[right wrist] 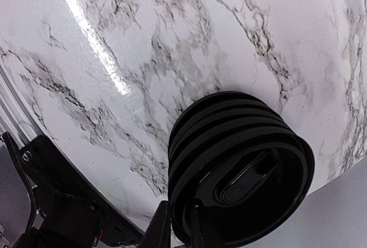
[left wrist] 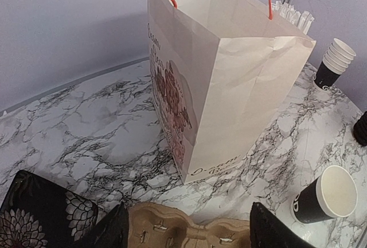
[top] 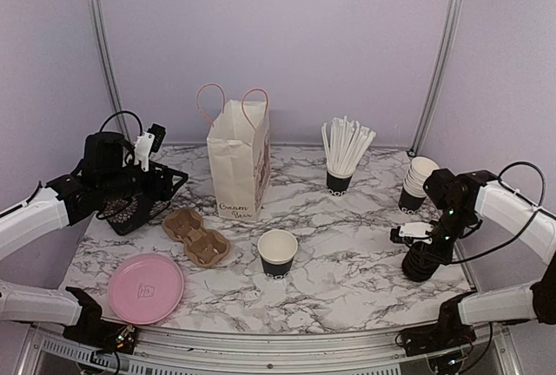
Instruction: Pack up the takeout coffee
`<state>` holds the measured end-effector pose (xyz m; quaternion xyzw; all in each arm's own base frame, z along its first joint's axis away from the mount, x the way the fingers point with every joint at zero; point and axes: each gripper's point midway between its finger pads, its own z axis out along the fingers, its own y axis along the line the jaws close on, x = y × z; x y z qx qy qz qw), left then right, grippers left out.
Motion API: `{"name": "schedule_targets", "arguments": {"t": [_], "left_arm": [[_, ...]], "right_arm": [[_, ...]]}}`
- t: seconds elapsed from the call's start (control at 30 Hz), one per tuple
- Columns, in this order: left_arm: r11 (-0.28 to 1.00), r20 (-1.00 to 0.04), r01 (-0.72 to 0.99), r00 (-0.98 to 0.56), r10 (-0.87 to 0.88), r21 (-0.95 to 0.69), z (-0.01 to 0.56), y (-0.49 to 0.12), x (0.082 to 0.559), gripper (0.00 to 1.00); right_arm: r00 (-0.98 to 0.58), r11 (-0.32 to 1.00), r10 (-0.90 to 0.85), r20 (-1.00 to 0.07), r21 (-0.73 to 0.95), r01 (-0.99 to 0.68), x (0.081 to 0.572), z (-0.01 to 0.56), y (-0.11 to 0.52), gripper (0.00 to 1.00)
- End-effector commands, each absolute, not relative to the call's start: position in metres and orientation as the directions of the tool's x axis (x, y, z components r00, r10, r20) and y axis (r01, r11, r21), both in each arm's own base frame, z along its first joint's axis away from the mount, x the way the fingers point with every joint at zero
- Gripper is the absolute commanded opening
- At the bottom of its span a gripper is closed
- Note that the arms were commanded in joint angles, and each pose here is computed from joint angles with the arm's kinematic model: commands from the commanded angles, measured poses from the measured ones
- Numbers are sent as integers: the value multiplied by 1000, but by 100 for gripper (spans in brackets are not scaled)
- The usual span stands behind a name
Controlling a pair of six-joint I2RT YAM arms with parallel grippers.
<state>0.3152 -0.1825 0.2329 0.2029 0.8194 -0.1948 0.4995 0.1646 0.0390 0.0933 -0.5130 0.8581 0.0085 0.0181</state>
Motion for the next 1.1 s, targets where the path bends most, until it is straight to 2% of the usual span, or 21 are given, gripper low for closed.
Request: {"name": "schedule_targets", "arguments": {"t": [0.0,0.3,0.33,0.4,0.43,0.57,0.87,1.07], "left_arm": [[832,-907,543,-399,131,-118,246,-186,314,73],[834,-905,540,-403,139,-112,243,-186,315,73],[834,-904,540,-404,141,-111,242,-186,315,73],[834,-903,540,-404,143,-110,241,-186,316,73],[835,-903,539,-404,143,-109,241,-186,316,73],[836,-903,538,-404,143,-108,241,-185,316,73],[833,-903,542,-406,143,-112,241,-186,316,73],[832,-903,543,-404,143,-111,241,-186,315,73]], "right_arm": [[-464,465,-879,-110,12,-885,165,114,49,12],[-447,450,-876,-180,25,-893,168,132,61,8],[-449,453,-876,-175,22,-891,168,132,60,12],[-466,470,-874,-135,3,-883,168,125,52,29],[-469,473,-875,-119,-6,-881,167,121,48,34],[-488,491,-870,-68,-38,-870,165,107,37,43],[-521,522,-853,-32,-77,-850,175,98,28,44],[-523,523,-852,-23,-65,-850,176,93,28,37]]}}
